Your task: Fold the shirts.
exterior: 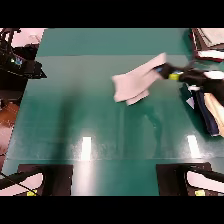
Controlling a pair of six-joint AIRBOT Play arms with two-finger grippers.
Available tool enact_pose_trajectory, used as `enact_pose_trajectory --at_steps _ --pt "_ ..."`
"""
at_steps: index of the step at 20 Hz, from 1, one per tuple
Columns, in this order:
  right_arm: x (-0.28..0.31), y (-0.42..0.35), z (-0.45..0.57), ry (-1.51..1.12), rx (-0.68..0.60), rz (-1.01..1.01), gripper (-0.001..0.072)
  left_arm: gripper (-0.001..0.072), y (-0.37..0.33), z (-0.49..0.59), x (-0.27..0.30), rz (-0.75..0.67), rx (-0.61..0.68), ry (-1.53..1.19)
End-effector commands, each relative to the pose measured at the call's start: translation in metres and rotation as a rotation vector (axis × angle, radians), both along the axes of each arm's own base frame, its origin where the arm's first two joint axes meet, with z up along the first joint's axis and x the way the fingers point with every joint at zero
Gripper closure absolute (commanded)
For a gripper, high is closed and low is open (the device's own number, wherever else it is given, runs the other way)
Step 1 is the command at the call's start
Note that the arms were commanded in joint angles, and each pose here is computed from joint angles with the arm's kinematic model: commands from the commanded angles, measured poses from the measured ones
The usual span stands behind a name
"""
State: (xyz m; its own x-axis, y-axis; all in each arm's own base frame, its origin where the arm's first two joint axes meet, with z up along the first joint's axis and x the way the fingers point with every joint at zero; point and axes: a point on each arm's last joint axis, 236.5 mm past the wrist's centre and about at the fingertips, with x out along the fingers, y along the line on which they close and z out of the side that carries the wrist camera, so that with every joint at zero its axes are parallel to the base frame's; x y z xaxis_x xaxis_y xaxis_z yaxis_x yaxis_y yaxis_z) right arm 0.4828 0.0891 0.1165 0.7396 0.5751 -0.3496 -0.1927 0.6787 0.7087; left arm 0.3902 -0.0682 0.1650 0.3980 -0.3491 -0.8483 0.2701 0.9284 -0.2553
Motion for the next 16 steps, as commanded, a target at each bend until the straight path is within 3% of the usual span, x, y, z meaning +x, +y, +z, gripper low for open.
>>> enact_pose_trajectory --at_steps 1,5,10,16 --pt "-0.002 -0.107 0.035 -0.073 -0.018 -0.221 0.0705 0.0685 -0.017 0.008 0.004 -0.015 -0.058 -0.028" --pt "0.002 -0.183 0.047 -0.089 -0.082 -0.302 0.0705 0.0685 -0.039 0.011 0.006 -0.062 -0.063 -0.056" --pt "0.019 -0.229 0.073 -0.118 -0.107 -0.335 0.0705 0.0684 -0.06 0.011 0.0 -0.114 -0.064 -0.055" --pt "0.018 -0.266 0.156 -0.268 -0.247 -0.419 0.0705 0.0685 -0.059 0.011 0.0 -0.113 -0.061 -0.055"
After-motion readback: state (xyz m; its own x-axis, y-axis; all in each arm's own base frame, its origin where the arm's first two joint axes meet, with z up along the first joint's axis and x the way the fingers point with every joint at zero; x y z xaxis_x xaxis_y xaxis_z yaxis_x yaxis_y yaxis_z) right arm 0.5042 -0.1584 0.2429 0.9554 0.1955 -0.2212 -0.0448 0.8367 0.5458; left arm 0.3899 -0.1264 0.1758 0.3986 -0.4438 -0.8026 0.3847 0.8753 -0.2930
